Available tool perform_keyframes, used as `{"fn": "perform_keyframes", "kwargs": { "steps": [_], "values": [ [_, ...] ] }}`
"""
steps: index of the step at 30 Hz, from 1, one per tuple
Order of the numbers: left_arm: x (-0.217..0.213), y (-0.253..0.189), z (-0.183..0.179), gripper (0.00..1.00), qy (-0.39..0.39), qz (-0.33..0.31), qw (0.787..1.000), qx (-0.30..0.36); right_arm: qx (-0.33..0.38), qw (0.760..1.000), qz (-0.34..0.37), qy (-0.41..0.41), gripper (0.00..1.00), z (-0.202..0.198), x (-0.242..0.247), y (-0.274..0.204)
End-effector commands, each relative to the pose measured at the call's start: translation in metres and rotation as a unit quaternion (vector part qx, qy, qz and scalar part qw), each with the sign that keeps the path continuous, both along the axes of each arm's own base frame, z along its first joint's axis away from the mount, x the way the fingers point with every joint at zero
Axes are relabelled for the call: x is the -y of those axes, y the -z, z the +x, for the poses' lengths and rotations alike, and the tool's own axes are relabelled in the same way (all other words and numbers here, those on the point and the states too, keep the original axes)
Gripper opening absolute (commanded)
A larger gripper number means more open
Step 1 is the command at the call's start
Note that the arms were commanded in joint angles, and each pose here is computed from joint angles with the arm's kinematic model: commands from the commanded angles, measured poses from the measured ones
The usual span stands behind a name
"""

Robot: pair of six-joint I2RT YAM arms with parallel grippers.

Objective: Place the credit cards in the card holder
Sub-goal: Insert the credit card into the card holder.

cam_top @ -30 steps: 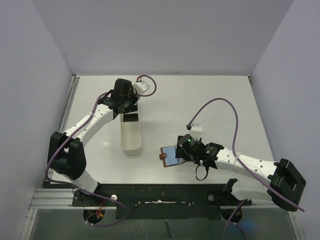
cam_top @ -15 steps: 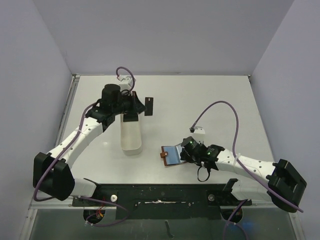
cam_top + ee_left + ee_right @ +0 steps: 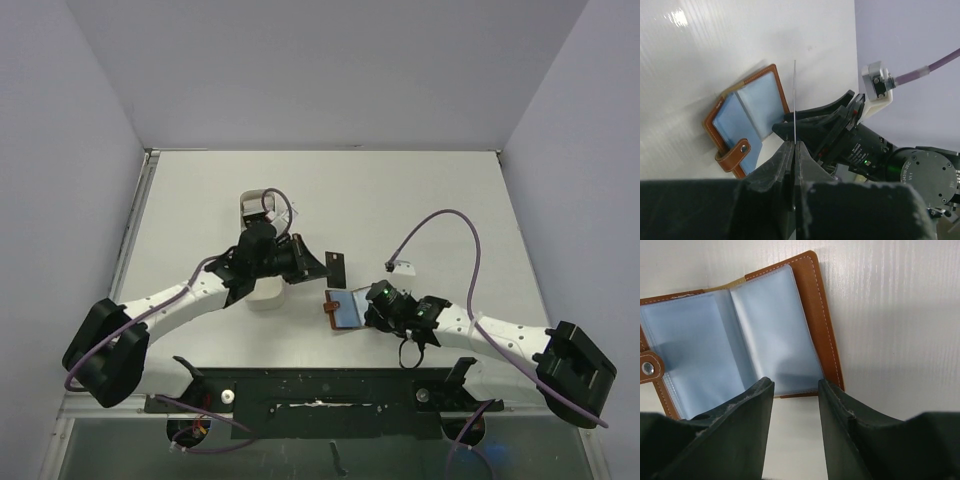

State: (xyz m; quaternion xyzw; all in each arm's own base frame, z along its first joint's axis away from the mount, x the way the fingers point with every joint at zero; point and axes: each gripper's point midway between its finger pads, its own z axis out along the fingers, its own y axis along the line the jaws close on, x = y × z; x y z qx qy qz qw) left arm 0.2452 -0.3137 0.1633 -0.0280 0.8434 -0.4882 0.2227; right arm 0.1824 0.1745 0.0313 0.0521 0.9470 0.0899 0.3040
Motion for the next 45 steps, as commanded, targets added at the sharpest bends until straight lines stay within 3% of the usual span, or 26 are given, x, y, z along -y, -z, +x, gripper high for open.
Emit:
{"fn": "perform_keyframes", "kwargs": {
  "steps": [1,6,15,26,36,45],
  "values": [
    [0.022,-0.014,-0.001,0.00,-0.024,-0.052,0.998,0.010,0.025,0.999,0.039,0.019,0.41,0.008,-0.006,-0.010],
    [0.041,0.017,-0.013,0.00,-0.017,-0.060,0.998,-0.025,0.027,0.999,0.035,0.020,0.42,0.008,-0.004,-0.011],
    [0.042,0.081,-0.016,0.00,-0.020,0.036,0.998,-0.050,0.037,0.998,0.033,0.026,0.40,0.011,0.001,-0.018],
    [0.041,0.092,-0.019,0.00,-0.012,0.044,0.997,-0.059,0.053,0.998,0.004,0.025,0.34,0.029,0.008,-0.031],
    [0.046,0.099,-0.023,0.00,0.001,0.043,0.997,-0.065,0.061,0.998,-0.027,0.012,0.43,0.047,0.010,-0.046],
    [0.048,0.102,-0.025,0.00,0.005,0.042,0.997,-0.069,0.042,0.998,-0.039,-0.003,0.45,0.060,0.020,-0.035]
  ]
}}
